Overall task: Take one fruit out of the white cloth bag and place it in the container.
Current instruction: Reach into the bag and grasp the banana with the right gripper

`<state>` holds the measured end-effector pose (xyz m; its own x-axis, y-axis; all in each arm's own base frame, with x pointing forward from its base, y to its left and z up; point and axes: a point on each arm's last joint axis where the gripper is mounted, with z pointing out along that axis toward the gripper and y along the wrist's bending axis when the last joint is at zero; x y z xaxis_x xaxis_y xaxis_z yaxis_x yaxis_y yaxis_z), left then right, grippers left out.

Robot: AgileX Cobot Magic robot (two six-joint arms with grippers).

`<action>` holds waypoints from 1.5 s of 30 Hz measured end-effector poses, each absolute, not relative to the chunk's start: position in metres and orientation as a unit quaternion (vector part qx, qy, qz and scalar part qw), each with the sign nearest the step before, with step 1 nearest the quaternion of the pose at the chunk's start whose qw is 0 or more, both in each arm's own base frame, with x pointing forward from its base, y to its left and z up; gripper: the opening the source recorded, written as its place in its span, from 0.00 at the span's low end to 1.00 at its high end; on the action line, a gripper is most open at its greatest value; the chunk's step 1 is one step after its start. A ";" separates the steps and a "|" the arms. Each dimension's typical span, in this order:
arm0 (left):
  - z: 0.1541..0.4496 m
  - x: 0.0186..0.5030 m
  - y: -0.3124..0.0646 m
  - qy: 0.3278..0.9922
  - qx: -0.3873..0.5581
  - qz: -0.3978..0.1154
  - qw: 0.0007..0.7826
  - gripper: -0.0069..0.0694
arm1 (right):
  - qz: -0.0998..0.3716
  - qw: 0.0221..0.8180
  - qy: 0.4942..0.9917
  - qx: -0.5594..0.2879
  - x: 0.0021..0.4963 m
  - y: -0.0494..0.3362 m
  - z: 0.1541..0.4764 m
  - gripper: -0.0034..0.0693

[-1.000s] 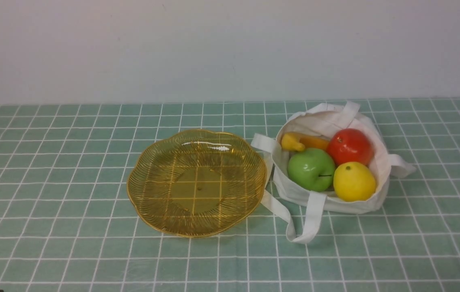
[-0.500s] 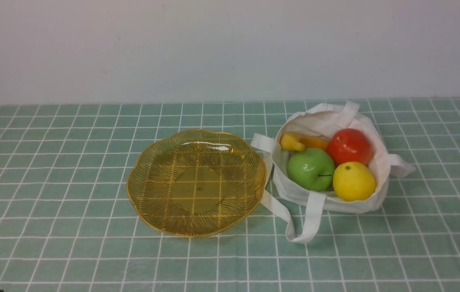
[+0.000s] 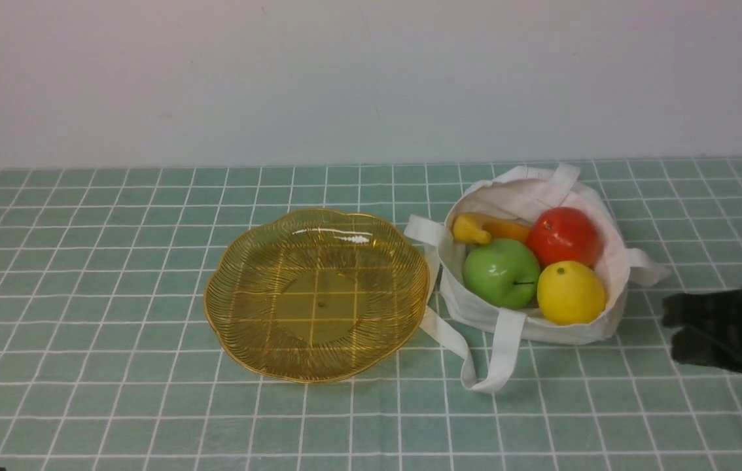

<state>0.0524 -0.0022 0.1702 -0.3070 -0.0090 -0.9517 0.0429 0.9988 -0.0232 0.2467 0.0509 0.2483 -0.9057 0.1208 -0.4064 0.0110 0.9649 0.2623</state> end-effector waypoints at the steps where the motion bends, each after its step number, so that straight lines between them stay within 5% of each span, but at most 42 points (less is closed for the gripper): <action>1: 0.170 0.052 -0.002 0.808 0.011 -0.022 0.589 0.08 | 0.128 0.205 0.970 0.020 0.254 0.056 0.247 0.15; 8: 0.170 0.052 -0.002 0.808 0.011 -0.022 0.589 0.08 | 0.111 0.121 0.983 -0.079 0.325 0.107 0.246 0.42; 14: 0.170 0.052 -0.002 0.808 0.011 -0.022 0.589 0.08 | 0.108 0.123 0.980 -0.113 0.371 0.136 0.259 0.65; 20: 0.170 0.052 -0.002 0.808 0.011 -0.022 0.589 0.08 | 0.129 0.142 0.977 -0.094 0.392 0.146 0.265 0.71; 35: 0.170 0.052 -0.002 0.808 0.011 -0.022 0.589 0.08 | 0.154 0.163 0.972 -0.072 0.418 0.157 0.228 0.71; 39: 0.170 0.052 -0.002 0.808 0.011 -0.022 0.589 0.08 | 0.150 0.164 0.972 -0.083 0.422 0.158 0.219 0.58; 45: 0.170 0.052 -0.002 0.808 0.011 -0.022 0.589 0.08 | 0.144 0.164 0.972 -0.090 0.421 0.157 0.220 0.22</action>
